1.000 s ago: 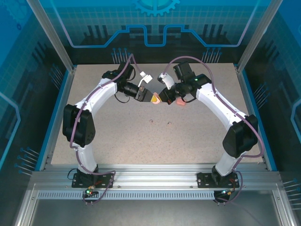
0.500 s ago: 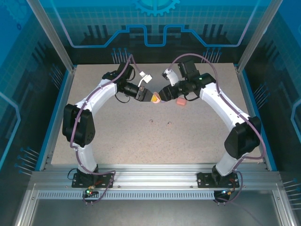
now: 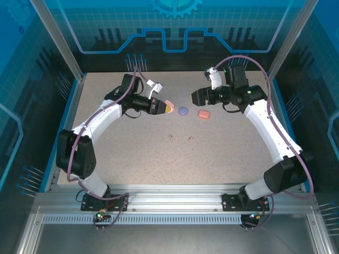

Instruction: Insert wireless bluetooth earbuds into charging case

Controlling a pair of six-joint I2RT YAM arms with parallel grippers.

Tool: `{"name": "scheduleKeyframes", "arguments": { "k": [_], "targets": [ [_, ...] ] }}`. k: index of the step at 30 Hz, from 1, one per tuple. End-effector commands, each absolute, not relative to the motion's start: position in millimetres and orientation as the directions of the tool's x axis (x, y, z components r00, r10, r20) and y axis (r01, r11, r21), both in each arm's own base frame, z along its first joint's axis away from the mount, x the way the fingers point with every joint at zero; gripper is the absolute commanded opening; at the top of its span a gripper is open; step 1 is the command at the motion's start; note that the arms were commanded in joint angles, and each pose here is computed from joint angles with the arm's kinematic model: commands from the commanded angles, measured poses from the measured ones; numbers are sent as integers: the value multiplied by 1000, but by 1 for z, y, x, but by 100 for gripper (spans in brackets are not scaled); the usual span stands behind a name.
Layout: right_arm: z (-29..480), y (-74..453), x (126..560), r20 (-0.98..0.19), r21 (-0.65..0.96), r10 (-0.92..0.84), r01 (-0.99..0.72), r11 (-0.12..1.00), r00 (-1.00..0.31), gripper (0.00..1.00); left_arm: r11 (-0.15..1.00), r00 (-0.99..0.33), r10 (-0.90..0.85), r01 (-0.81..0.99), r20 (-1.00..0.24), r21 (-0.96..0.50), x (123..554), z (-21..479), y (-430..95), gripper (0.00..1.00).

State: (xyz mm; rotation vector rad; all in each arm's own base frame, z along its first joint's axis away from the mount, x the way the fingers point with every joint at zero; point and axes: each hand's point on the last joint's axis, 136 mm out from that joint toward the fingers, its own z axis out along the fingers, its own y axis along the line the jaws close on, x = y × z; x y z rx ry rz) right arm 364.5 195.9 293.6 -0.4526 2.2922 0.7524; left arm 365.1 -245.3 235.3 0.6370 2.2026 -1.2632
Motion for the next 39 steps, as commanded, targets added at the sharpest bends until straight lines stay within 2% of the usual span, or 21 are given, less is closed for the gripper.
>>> {"name": "scheduleKeyframes", "arguments": {
  "k": [1,5,10,19,33,39],
  "targets": [
    [274,185,365,-635,422,-37,-386,820,-772,78,530,-670,77,655,-738,-538,374,253,-235,0],
    [249,181,361,-584,433,3,-309,847,-812,80,603,-524,0,679,-851,-418,376,274,-221,0],
    [209,187,349,-517,401,-16,-258,879,-856,81,685,-230,-107,688,-967,-239,375,304,-202,0],
    [158,219,334,-438,337,-74,-240,911,-896,81,768,94,-130,639,-987,-40,370,333,-187,0],
    [134,254,338,-368,240,-81,-179,954,-926,80,855,322,-246,517,-914,-48,370,386,-157,0],
    [117,273,338,-327,192,-107,-177,965,-939,78,868,369,-240,495,-898,-28,371,402,-154,0]
  ]
}}
